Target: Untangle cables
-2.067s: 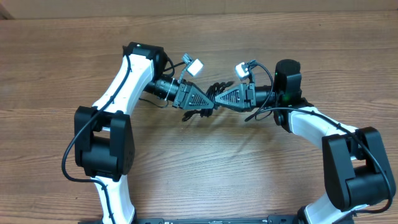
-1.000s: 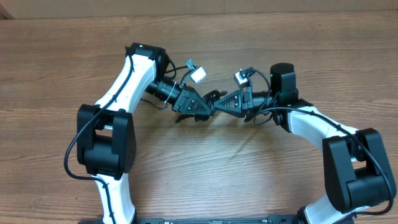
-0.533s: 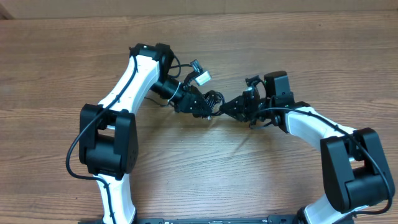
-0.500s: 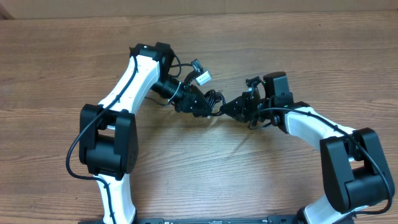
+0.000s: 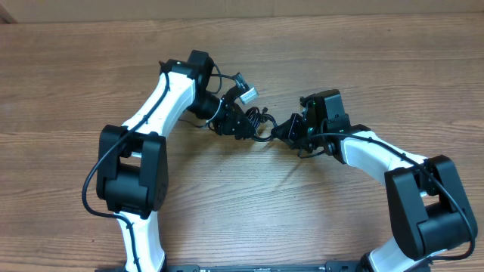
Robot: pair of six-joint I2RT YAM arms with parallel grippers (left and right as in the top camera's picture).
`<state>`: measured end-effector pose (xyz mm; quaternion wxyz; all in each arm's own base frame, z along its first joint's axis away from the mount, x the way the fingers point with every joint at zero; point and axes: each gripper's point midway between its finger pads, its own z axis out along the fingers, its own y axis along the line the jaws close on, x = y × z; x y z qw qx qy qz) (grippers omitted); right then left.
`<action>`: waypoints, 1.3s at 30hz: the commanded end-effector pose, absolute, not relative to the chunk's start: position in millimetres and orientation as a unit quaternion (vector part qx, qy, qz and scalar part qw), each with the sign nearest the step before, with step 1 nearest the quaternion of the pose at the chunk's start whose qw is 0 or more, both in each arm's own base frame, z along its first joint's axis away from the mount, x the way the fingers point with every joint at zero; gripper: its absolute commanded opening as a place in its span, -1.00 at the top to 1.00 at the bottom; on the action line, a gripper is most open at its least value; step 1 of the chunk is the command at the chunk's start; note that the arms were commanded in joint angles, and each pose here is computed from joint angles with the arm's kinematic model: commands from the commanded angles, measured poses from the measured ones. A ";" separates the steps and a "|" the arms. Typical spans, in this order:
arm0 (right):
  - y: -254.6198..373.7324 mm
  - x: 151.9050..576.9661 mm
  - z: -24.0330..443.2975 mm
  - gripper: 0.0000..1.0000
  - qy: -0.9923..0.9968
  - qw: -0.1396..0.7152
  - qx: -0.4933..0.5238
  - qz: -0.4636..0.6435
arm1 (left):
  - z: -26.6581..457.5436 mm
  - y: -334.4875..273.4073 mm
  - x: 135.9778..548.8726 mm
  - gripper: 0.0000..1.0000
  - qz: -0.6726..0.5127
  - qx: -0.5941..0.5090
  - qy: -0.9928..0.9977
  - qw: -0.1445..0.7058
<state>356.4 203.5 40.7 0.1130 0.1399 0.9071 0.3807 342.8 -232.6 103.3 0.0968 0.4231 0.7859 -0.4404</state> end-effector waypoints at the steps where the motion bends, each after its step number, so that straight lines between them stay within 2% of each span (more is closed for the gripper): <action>1: 199.3 353.9 29.5 0.93 0.913 0.110 0.147 0.364 | 101.1 -228.7 347.3 0.91 -0.422 0.392 0.812 0.091; 13: 197.6 353.5 27.6 0.92 0.913 0.106 0.160 0.359 | 51.4 -158.7 393.1 0.92 -0.197 0.199 0.959 0.054; 23: 187.7 354.6 19.9 0.92 0.916 0.104 0.199 0.332 | 43.3 -108.5 404.9 0.92 -0.129 0.092 0.986 0.047; 39: 187.2 354.9 19.7 0.92 0.915 0.104 0.204 0.331 | 43.1 -101.4 404.7 0.92 -0.129 0.079 0.988 0.043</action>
